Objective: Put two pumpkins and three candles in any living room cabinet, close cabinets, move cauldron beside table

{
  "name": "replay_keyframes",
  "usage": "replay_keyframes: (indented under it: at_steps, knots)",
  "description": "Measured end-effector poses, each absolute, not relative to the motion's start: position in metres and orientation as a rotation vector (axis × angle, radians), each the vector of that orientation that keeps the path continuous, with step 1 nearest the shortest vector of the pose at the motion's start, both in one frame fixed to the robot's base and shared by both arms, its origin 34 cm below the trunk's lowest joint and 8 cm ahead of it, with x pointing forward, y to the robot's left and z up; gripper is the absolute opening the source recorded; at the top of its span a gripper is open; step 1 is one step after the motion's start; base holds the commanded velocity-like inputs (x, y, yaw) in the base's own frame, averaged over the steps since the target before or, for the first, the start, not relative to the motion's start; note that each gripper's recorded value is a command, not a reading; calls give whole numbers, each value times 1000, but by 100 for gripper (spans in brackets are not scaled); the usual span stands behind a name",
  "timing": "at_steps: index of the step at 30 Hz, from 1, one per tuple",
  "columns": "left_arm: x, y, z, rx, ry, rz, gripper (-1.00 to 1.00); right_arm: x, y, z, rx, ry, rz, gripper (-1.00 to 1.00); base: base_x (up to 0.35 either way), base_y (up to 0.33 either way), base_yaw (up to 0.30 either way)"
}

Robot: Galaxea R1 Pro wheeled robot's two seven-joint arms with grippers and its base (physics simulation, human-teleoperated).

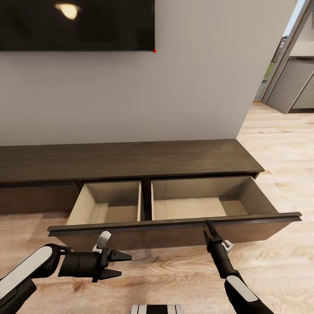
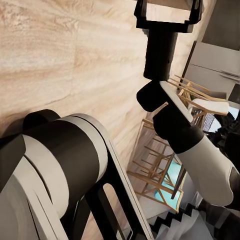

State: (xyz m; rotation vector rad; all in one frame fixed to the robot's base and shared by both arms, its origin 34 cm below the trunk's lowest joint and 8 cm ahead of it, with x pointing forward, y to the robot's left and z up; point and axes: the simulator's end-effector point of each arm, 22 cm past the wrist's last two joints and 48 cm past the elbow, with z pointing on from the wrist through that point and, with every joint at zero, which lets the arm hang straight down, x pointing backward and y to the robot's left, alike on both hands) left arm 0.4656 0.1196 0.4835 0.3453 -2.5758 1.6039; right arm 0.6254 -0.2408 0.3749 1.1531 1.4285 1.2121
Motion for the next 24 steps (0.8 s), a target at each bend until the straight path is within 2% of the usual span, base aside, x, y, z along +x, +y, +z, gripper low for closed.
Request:
replay_keyframes:
  at_steps: [8, 24]
  knots:
    - [466, 120, 483, 346, -2576, 1604, 100, 625, -240, 375, 1153, 1432, 1215, 100, -38, 0, 0]
    - [466, 120, 483, 348, -2577, 1603, 100, 624, -234, 374, 1168, 1440, 1253, 100, -203, 0, 0]
